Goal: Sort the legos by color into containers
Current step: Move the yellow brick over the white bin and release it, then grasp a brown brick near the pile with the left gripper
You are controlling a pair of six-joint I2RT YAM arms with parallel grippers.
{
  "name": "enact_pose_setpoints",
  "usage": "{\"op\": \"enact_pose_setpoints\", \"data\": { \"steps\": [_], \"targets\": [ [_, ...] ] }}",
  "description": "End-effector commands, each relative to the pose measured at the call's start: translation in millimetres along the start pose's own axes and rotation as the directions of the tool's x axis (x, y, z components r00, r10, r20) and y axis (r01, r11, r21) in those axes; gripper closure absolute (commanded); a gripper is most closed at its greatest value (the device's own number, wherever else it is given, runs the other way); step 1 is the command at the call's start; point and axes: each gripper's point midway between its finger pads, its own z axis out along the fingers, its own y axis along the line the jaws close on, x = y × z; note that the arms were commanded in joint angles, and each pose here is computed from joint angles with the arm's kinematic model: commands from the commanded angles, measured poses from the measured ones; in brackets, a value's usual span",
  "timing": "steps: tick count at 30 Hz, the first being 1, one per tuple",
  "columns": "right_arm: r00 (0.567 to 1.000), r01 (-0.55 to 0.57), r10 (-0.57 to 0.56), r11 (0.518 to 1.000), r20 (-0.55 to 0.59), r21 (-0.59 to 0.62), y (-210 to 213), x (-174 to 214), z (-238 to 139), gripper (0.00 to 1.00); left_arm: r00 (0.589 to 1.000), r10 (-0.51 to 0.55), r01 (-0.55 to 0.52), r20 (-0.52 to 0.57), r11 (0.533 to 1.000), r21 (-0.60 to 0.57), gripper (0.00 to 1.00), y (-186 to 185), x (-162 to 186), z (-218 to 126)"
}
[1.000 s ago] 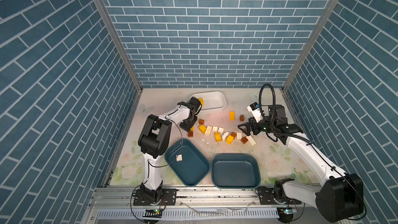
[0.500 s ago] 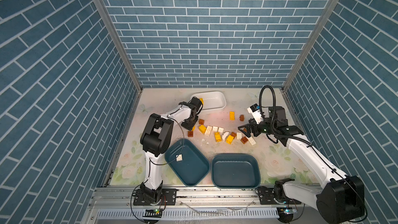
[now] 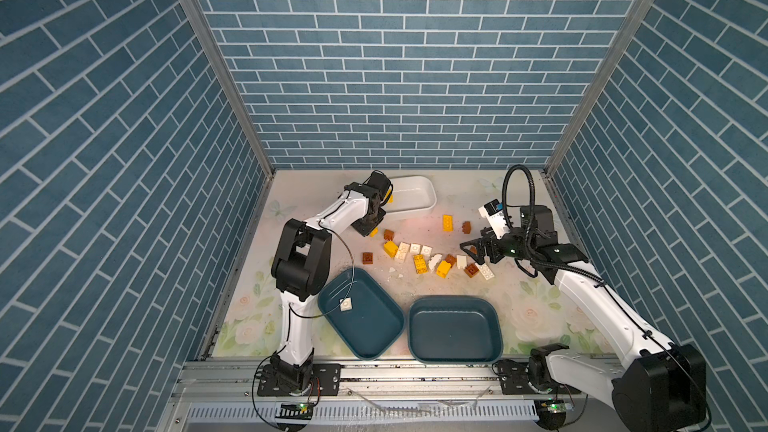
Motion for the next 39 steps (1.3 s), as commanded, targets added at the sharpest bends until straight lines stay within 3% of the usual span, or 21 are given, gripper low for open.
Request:
{"op": "enact_pose_setpoints", "data": {
  "steps": [1,8,17,18,22,26,34,39],
  "targets": [
    [0.998,-0.002,0.002,1.000,0.055,-0.006,1.2,-14.6,-2.4,0.02,0.983,0.172,-0.174,0.065,0.984,0.034,0.70,-16.7,-26.8,-20.2],
    [0.998,0.001,-0.001,1.000,0.070,0.008,-4.5,-24.1,-2.6,0.02,0.913,0.401,-0.407,0.080,0.909,0.094,0.70,-70.7,-42.2,-7.9],
    [0.998,0.014,-0.016,0.999,0.055,0.035,-9.7,-28.0,-7.9,0.02,0.854,0.515,-0.520,0.072,0.843,0.140,0.67,-101.4,-53.1,30.1],
    [0.998,0.016,-0.018,0.999,0.053,0.037,-10.0,-28.1,-8.7,0.02,0.854,0.516,-0.521,0.069,0.843,0.136,0.64,-99.2,-53.8,33.4],
    [0.999,0.015,-0.017,0.999,0.036,0.040,-9.8,-25.3,-10.9,0.02,0.835,0.543,-0.550,0.085,0.824,0.140,0.37,-99.2,-55.3,23.5],
    [1.000,0.009,-0.010,0.999,0.025,0.035,-9.6,-22.6,-10.3,0.02,0.823,0.559,-0.568,0.099,0.811,0.140,0.27,-90.4,-53.3,-2.8],
    [1.000,-0.001,0.001,1.000,0.010,0.017,-8.7,-18.4,-6.6,0.02,0.818,0.574,-0.573,0.040,0.807,0.142,0.25,-31.3,-12.6,-36.5],
    [1.000,-0.012,0.012,1.000,-0.006,-0.005,-6.6,-14.6,-3.4,0.02,0.799,0.600,-0.592,-0.042,0.797,0.122,0.25,12.2,23.4,-36.9]
  ]
}}
